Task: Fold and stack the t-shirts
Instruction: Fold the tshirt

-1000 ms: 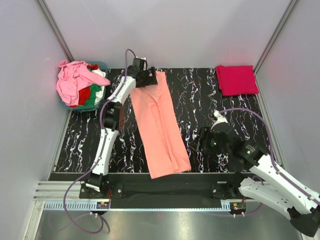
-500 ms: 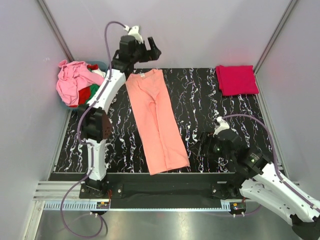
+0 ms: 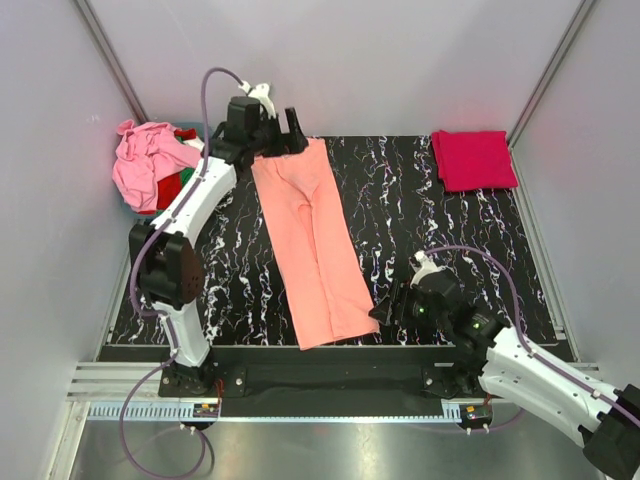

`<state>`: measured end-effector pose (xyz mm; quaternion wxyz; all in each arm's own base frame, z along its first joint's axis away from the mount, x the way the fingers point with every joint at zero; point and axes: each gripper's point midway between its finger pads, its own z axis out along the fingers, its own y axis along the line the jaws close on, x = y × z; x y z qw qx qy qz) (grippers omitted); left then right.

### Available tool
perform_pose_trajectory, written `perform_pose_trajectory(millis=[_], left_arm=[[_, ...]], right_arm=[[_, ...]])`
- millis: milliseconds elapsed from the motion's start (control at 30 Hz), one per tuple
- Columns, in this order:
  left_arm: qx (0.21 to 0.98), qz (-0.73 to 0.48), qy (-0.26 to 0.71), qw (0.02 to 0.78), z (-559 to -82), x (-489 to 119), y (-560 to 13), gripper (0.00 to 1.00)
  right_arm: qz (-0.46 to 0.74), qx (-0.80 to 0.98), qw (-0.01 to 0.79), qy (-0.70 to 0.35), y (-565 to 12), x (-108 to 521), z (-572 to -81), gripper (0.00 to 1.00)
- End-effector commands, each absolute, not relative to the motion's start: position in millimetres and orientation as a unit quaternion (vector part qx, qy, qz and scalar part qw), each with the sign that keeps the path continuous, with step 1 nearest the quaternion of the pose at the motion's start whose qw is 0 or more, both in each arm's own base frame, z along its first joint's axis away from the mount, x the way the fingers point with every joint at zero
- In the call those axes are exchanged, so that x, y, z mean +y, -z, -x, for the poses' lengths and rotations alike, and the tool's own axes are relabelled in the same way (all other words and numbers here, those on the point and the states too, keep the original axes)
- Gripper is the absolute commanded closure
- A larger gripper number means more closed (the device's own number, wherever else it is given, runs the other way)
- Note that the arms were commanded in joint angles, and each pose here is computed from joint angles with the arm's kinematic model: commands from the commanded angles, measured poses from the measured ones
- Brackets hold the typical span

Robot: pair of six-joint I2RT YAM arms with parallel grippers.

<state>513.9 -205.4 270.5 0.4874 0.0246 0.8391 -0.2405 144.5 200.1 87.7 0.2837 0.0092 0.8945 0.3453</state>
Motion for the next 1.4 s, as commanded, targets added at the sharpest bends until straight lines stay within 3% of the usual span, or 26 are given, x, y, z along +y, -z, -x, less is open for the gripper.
perform_pose_trajectory(millis=[0,67,233,533,700,1367], left_arm=[[0.835,-0.039,0.252,0.487,-498,-211,-270,0.01],[0.837,-0.044,0.244,0.487,-496,-211,-268,0.01],[0.831,-0.07,0.242,0.497,-489,-214,-268,0.01],[0.837,-0.092,0.249,0.479,-481,-222,-249,0.01],[0.842,-0.088,0.244,0.472,-480,-225,-239,0.01],[0.83,-0.145,0.24,0.481,-467,-244,-243,0.01]], right_arm=[[-0.019,0.865,0.318,-0.386,-110,213,-159,0.41],[-0.031,0.868,0.317,-0.38,-103,211,-161,0.45],[-0.032,0.881,0.3,-0.364,-92,214,-164,0.46],[-0.034,0.898,0.278,-0.339,-80,218,-168,0.25],[-0.04,0.898,0.281,-0.337,-79,216,-169,0.2],[-0.036,0.905,0.272,-0.327,-73,218,-170,0.18]])
